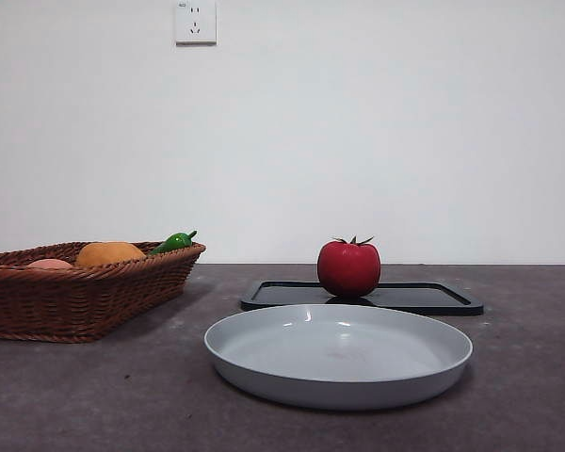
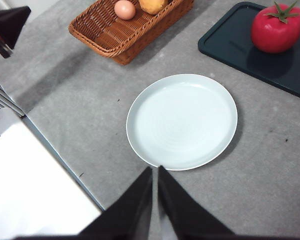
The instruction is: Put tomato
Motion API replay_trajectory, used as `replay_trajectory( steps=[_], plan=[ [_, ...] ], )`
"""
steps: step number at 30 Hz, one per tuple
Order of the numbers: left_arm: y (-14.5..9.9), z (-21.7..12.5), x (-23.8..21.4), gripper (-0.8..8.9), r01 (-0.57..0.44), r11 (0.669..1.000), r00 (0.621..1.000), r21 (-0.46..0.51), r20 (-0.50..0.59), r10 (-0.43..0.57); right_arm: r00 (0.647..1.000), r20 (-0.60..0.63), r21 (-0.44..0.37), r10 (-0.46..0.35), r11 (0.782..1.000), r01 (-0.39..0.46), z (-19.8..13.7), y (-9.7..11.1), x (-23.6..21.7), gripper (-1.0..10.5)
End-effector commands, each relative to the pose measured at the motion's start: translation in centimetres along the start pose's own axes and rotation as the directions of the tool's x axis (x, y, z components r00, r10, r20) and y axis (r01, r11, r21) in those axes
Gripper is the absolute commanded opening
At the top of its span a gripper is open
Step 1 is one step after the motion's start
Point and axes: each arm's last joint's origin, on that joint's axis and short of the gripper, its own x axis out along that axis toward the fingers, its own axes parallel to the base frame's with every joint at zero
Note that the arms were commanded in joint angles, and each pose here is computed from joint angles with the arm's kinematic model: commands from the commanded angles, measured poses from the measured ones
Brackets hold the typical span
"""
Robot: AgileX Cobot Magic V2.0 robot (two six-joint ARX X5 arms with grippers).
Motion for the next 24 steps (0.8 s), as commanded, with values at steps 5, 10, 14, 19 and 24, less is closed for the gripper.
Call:
replay_trajectory(
  steps=[5, 10, 14, 19, 24],
  plan=[
    [-0.18, -1.7, 0.07, 0.08, 0.005, 1.0, 0.992, -0.013, -0.127, -0.007, 1.0, 0.022, -0.013, 0.007, 1.0, -0.007, 0.35, 0.07, 0.0, 0.1],
    [-0.18, -1.67, 0.08, 0.08, 0.004, 1.0, 0.992, -0.023, -0.124, -0.007, 1.0, 0.027, -0.016, 0.008, 1.0, -0.007, 0.41, 0.07, 0.0, 0.1],
    [-0.18, -1.68, 0.08, 0.08, 0.003, 1.0, 0.992, -0.024, -0.124, -0.006, 1.0, 0.027, -0.016, 0.008, 1.0, -0.007, 0.41, 0.07, 0.0, 0.1],
    [-0.18, -1.68, 0.08, 0.08, 0.004, 1.0, 0.992, -0.023, -0.124, -0.006, 1.0, 0.027, -0.016, 0.008, 1.0, -0.007, 0.41, 0.07, 0.0, 0.1],
    [-0.18, -1.68, 0.08, 0.08, 0.004, 1.0, 0.992, -0.024, -0.124, -0.007, 1.0, 0.027, -0.016, 0.008, 1.0, -0.007, 0.41, 0.07, 0.0, 0.1]
  ],
)
